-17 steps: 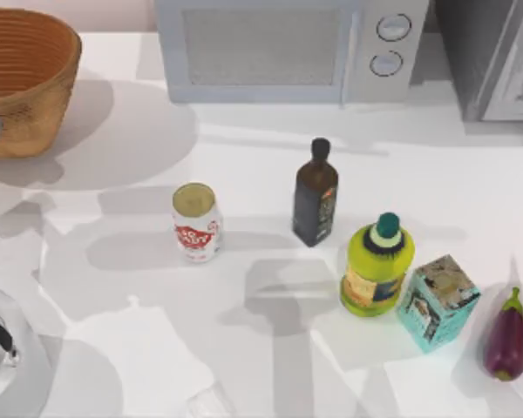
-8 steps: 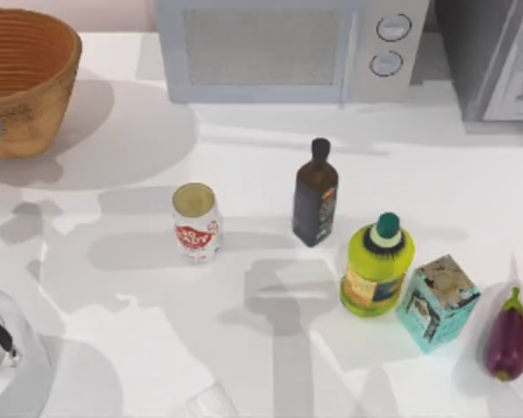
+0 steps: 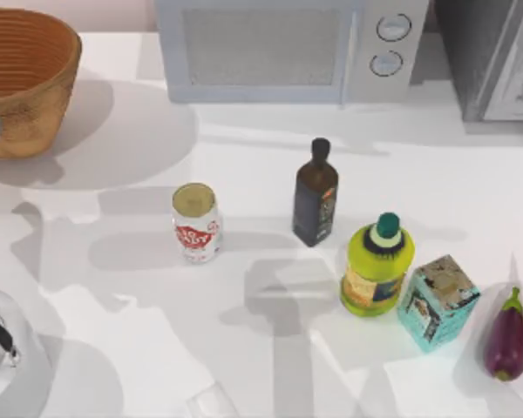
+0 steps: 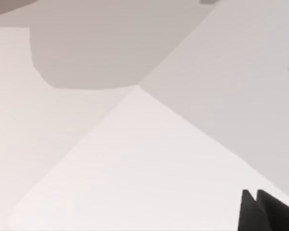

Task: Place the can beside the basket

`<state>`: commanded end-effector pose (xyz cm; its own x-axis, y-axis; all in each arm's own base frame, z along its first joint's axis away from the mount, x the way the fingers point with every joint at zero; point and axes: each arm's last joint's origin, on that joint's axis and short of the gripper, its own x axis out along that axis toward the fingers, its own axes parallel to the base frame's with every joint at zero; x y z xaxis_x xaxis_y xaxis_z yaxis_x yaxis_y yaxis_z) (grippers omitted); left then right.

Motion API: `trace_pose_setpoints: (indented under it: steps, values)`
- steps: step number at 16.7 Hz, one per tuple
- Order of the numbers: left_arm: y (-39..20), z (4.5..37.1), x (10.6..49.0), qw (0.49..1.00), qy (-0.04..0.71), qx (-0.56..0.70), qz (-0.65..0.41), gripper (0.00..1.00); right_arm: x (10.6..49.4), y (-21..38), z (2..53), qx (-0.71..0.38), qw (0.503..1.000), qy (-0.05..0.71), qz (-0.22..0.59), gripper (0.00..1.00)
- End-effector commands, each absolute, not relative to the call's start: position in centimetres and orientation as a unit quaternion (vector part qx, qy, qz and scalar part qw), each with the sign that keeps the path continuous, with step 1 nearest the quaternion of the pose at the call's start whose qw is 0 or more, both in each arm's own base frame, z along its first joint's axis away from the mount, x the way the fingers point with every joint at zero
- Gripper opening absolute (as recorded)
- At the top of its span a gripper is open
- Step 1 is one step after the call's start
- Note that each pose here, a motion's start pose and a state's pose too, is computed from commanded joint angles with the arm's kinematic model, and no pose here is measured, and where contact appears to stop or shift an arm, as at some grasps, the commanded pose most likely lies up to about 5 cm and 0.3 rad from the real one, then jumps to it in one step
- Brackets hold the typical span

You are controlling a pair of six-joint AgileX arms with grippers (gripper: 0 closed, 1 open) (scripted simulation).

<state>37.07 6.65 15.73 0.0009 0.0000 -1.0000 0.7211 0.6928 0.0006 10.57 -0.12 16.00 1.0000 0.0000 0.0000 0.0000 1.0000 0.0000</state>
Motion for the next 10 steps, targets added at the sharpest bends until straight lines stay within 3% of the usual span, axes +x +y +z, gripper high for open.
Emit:
trace_pose_setpoints:
  steps: [10]
  values:
    - [6.35,16.52,37.31,0.660,0.641,0.284,-0.269,0.00,10.57,-0.12,16.00,0.000,1.000,0.000,0.000,1.00]
